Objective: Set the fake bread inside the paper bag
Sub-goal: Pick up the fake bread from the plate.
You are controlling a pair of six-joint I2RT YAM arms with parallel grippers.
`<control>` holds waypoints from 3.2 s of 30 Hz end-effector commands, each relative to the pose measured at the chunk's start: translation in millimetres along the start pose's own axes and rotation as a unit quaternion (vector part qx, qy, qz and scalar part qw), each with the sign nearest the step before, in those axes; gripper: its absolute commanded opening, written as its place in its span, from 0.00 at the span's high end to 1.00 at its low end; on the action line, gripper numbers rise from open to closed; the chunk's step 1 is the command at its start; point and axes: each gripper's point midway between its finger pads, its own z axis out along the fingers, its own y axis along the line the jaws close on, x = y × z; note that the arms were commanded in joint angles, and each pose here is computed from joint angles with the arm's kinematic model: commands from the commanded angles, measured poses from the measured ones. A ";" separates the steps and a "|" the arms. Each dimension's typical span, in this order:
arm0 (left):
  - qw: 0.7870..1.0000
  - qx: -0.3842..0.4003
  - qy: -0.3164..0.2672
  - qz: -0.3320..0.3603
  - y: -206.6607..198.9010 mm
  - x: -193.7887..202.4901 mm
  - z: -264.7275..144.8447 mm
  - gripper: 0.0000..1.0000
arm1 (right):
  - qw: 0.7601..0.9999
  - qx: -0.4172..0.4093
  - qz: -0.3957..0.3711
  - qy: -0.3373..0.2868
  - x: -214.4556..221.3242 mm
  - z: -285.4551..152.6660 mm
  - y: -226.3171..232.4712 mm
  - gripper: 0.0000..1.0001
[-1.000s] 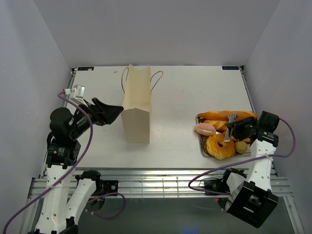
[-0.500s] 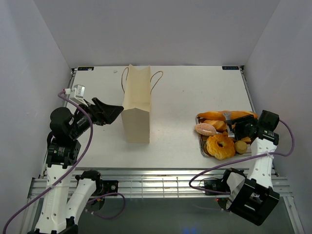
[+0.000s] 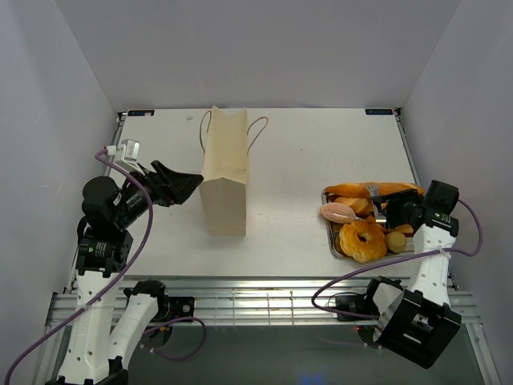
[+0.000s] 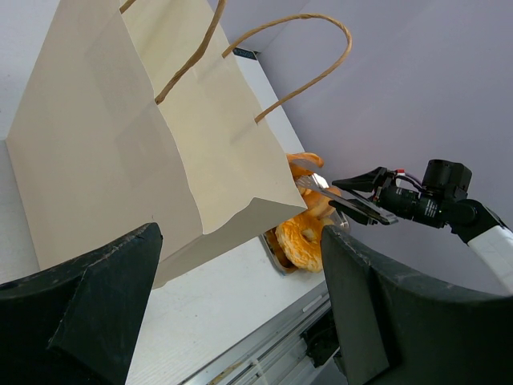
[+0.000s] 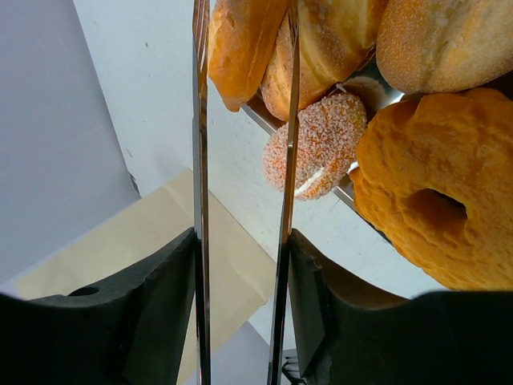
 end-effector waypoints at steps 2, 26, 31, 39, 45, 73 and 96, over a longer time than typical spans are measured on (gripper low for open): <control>1.000 0.010 -0.009 0.014 -7.3 -7.7 -1.8 0.10 | 0.999 -0.032 0.005 -0.011 -7.1 -7.7 22.2 0.48; 1.000 0.011 -0.008 0.014 -6.8 -4.2 -3.7 0.10 | 0.998 -0.033 0.042 -0.015 0.0 -10.2 14.7 0.48; 1.000 0.010 -0.007 0.013 -5.9 -3.8 -3.3 0.10 | 0.998 -0.030 0.045 -0.014 1.0 -8.7 11.3 0.48; 1.000 0.009 -0.005 0.011 -5.4 -3.0 -2.6 0.10 | 0.998 -0.017 0.052 -0.011 2.0 -2.1 0.7 0.48; 1.000 0.010 -0.006 0.013 -6.2 -4.8 -2.2 0.10 | 0.999 -0.018 0.047 -0.011 -1.5 0.9 2.6 0.48; 1.000 0.004 -0.005 0.013 -1.8 -4.5 0.4 0.10 | 0.998 -0.002 0.060 -0.021 -13.2 17.7 -6.4 0.48; 1.000 0.002 -0.005 0.013 -0.9 -5.2 1.7 0.10 | 0.999 0.001 0.033 -0.026 -17.6 29.0 -17.4 0.83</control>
